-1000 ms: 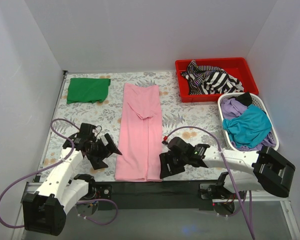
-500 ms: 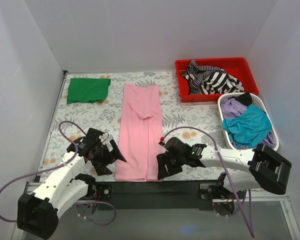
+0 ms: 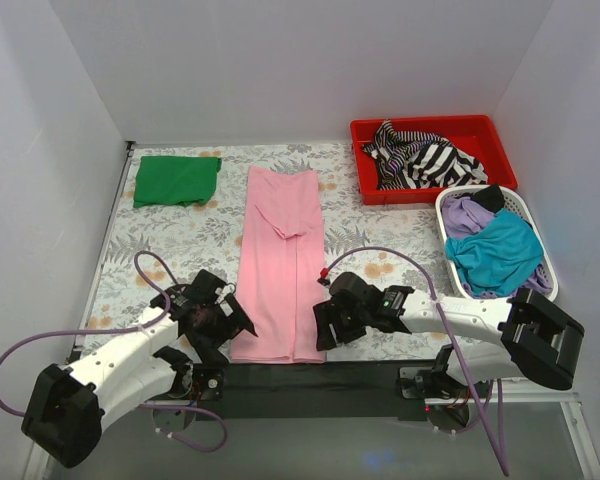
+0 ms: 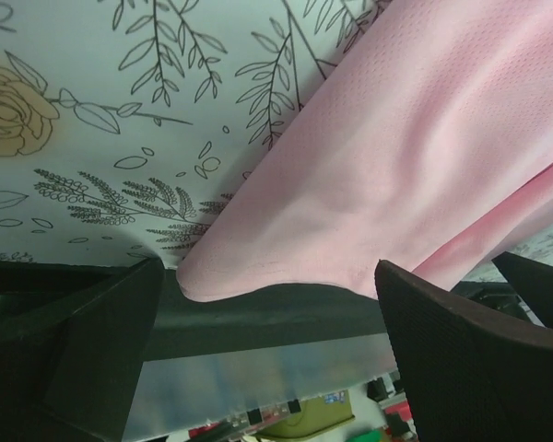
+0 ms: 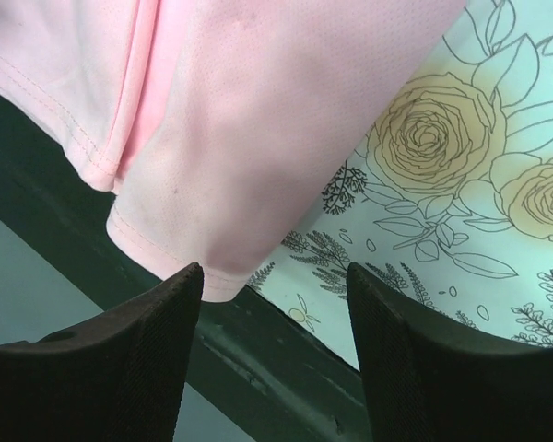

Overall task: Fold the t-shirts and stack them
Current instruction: Fold the tshirt

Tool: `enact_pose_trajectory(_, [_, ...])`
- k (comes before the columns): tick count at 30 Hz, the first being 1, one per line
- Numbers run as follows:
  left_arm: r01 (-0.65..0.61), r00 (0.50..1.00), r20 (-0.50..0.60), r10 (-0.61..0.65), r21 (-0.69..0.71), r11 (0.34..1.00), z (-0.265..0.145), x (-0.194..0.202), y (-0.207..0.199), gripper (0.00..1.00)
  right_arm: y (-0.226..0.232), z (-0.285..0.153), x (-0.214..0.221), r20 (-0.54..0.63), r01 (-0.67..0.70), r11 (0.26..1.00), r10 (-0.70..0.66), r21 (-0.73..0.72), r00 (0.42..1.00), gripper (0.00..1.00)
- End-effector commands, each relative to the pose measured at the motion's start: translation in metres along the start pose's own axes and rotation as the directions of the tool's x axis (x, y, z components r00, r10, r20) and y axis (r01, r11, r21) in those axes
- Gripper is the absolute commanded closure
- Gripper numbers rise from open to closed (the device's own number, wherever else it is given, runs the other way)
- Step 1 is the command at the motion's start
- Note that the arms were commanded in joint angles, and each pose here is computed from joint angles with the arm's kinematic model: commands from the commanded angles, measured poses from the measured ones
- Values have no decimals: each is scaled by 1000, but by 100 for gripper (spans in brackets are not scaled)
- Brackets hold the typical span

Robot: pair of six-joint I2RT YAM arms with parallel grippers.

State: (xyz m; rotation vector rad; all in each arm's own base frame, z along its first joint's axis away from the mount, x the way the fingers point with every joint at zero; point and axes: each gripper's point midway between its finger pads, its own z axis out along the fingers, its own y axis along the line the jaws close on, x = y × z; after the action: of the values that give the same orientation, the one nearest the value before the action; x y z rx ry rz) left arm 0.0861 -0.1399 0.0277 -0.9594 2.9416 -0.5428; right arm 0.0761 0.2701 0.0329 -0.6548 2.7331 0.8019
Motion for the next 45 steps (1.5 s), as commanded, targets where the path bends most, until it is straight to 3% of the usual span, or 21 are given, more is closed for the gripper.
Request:
enact_pose_trajectory(1, [6,994,112,-4,-14,1000,-2,-20,-6,2,8,1,-10,36,23,999,-21,-34,999,30])
enact_pose_trajectory(15, [-15,996,92,13,21,1000,1,-15,-9,3,7,20,15,-51,-62,995,58,-83,997,39])
enact_pose_trajectory(18, [-23,998,66,21,26,999,6,-12,-8,19,6,22,20,-77,-74,994,67,-82,995,39])
enact_pose_trajectory(19, [-24,998,61,22,32,999,7,-11,-9,32,6,23,22,-86,-74,994,66,-85,994,39])
enact_pose_trajectory(22, [-16,999,34,14,54,998,10,-5,-9,57,7,23,23,-92,-72,994,64,-87,994,43])
enact_pose_trajectory(25, [-13,999,35,11,68,998,10,-5,-11,66,8,23,21,-85,-70,994,63,-89,994,48])
enact_pose_trajectory(27, [-11,999,38,8,64,998,8,-5,-10,73,8,23,20,-84,-67,994,60,-88,995,57])
enact_pose_trajectory(30, [-14,999,44,10,80,997,2,-6,-16,92,10,22,18,-80,-60,994,53,-91,995,67])
enact_pose_trajectory(37, [-53,996,79,47,79,996,-18,-9,-23,95,14,18,13,-60,-41,994,35,-97,998,76])
enact_pose_trajectory(45, [-98,992,85,89,103,990,-26,-10,-34,98,34,6,-8,-1,33,987,-34,-157,999,99])
